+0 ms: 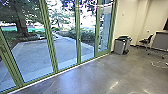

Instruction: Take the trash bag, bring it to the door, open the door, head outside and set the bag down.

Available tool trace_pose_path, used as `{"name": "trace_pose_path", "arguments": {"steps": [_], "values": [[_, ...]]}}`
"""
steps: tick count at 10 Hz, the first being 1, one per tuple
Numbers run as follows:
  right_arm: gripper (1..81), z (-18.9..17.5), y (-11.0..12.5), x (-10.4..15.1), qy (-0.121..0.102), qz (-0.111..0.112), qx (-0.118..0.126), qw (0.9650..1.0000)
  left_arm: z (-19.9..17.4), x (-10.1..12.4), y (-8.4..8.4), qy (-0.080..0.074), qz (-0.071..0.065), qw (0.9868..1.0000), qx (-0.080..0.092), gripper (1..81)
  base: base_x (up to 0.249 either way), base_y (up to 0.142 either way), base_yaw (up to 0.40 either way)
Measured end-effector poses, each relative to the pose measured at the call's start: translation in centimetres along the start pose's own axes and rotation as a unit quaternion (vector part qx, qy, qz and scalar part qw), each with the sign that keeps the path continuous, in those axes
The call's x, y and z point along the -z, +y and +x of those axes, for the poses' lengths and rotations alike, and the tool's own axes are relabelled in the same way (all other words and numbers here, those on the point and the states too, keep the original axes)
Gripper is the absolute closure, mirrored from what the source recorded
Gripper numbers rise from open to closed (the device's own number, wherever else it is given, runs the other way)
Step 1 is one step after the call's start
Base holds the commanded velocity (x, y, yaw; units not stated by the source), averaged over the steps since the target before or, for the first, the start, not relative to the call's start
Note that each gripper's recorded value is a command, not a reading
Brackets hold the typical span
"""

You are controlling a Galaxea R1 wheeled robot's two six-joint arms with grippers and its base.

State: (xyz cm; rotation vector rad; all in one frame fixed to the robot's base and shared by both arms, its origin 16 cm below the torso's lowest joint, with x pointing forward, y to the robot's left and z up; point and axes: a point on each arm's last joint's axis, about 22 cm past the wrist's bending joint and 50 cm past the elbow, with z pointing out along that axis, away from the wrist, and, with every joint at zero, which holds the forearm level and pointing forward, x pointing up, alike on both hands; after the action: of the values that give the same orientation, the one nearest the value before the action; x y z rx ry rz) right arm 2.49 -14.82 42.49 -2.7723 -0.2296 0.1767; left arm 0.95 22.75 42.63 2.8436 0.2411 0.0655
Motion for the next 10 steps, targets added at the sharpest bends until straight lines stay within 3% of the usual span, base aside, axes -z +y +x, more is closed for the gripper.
{"name": "trace_pose_path", "arguments": {"steps": [3,6,10], "values": [[1.0,-0.5,0.3,0.2,0.021,0.002,-0.032,0.9992,2.3,-0.2,0.8,-0.003,-0.002,0.9992,-0.039,81.1,0.136,0.0,0.0],[1.0,-1.6,0.5,0.2,0.04,0.004,-0.066,0.9971,4.8,-0.4,1.8,-0.004,-0.005,0.997,-0.078,81.1,0.135,0.0,0.0],[1.0,-1.7,0.5,0.2,0.039,0.004,-0.066,0.997,4.6,-0.4,1.8,-0.006,-0.004,0.9969,-0.078,81.1,0.136,0.0,0.0]]}}
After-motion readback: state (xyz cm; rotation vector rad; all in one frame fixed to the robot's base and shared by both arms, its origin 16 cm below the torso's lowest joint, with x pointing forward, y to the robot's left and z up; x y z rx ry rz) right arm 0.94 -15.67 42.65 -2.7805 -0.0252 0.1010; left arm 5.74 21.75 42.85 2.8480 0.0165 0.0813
